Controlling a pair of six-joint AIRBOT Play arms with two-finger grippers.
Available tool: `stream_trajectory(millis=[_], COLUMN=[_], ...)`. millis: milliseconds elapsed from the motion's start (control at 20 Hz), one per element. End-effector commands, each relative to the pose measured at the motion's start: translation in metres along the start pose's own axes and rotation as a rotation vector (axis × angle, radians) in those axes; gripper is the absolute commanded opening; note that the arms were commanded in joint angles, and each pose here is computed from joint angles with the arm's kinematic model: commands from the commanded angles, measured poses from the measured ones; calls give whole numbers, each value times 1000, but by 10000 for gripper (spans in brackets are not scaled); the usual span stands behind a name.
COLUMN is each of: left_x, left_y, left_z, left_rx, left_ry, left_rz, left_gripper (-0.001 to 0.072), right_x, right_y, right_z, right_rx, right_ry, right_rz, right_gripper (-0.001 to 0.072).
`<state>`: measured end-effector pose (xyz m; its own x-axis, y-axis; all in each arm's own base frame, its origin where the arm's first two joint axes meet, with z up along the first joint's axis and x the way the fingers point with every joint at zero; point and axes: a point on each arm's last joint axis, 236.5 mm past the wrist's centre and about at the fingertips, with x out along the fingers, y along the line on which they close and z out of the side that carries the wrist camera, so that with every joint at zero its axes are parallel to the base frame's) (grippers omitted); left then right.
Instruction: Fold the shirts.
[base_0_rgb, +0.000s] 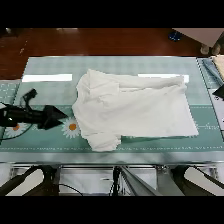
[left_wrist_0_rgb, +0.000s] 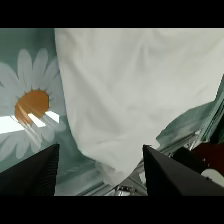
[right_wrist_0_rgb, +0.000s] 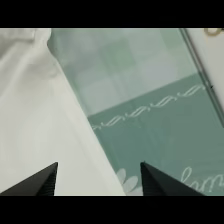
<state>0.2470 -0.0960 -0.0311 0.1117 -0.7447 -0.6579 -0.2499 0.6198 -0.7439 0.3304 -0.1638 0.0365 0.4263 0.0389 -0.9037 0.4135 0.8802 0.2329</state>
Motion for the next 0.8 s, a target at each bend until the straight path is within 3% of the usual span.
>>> stream_trajectory(millis=[0,200,500,550,600,750], left_x=[39,60,66,66,66,66], left_y=[8,2,5,5,5,5], left_z=[-43,-53,-66,-67,-67,-69], left_rx=[6,83,51,52,52,49], left_ry=[109,146,209,211,211,224], left_rz=[19,61,73,75,75,73], left_gripper=[597,597,605,615,705,717], right_x=[20,22,22,22,22,22], right_y=[5,6,6,6,6,8], right_z=[-52,-59,-58,-58,-58,-58], right_rx=[41,38,33,33,33,36], right_ry=[157,178,177,177,176,175], right_rz=[67,72,73,73,74,80], right_gripper=[600,600,600,600,599,599])
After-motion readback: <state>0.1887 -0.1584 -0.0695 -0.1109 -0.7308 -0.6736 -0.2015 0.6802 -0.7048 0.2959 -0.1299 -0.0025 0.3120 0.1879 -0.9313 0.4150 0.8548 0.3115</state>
